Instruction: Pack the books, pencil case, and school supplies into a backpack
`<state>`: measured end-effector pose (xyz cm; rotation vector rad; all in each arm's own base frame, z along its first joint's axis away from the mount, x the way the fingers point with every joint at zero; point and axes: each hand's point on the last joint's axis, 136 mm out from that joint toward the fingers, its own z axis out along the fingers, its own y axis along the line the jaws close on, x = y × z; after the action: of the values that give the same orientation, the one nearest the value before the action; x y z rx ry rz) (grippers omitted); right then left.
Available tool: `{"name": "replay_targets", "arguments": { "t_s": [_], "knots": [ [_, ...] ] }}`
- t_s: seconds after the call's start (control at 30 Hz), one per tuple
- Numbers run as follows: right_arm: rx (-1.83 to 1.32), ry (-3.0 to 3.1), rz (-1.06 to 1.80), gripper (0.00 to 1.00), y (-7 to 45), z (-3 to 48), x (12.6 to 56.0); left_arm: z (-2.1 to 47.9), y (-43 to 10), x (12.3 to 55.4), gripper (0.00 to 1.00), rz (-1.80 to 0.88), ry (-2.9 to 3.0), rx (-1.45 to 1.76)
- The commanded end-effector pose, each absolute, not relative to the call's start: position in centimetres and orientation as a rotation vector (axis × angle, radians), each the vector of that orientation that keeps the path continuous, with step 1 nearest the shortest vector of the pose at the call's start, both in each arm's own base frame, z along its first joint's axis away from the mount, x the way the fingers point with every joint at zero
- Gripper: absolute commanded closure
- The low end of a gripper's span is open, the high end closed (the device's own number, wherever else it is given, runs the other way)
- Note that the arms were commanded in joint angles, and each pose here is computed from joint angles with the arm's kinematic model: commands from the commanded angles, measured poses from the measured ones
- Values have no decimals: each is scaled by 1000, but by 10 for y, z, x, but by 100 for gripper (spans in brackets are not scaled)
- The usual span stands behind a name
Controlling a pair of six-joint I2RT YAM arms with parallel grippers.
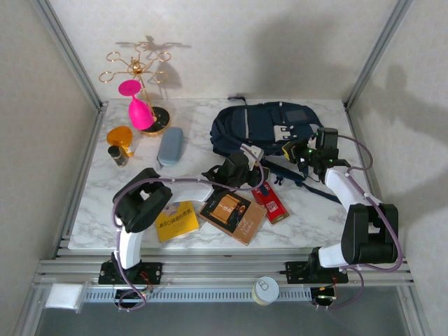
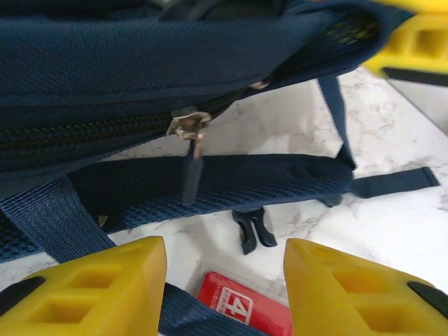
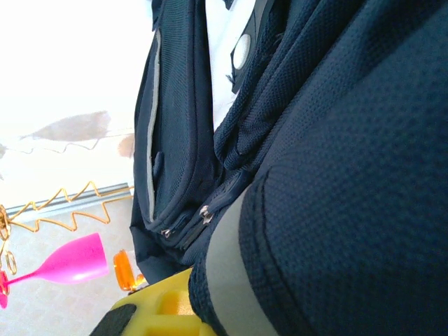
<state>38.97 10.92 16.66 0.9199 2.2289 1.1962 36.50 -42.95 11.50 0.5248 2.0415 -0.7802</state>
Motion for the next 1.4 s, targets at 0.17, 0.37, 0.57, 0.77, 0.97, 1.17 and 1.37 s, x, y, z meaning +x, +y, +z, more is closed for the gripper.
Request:
{"name": "replay_targets", "arguments": {
  "t_s": [0.17,0.37,0.57,0.77,0.97,1.17,1.37],
  "knots": [
    [787,2177,1269,100,118,196,396,129,-439,400,65,-803,1953,405],
    [788,2195,1263,100,118,189,393,136,-442,401,83,-813,1919,435],
    [781,2190,1243,100,116,193,396,141,-437,403,100,-798,1917,441],
    [760,2177,1219,100,105,202,403,148,-421,389,100,-771,1954,453],
    [717,2168,1196,100,93,212,417,135,-381,375,100,-615,2060,420],
    [666,2225,1157,100,90,209,440,123,-362,340,100,-620,2146,484],
    [644,2251,1166,100,91,201,461,132,-374,312,100,-734,2142,513]
  ]
}}
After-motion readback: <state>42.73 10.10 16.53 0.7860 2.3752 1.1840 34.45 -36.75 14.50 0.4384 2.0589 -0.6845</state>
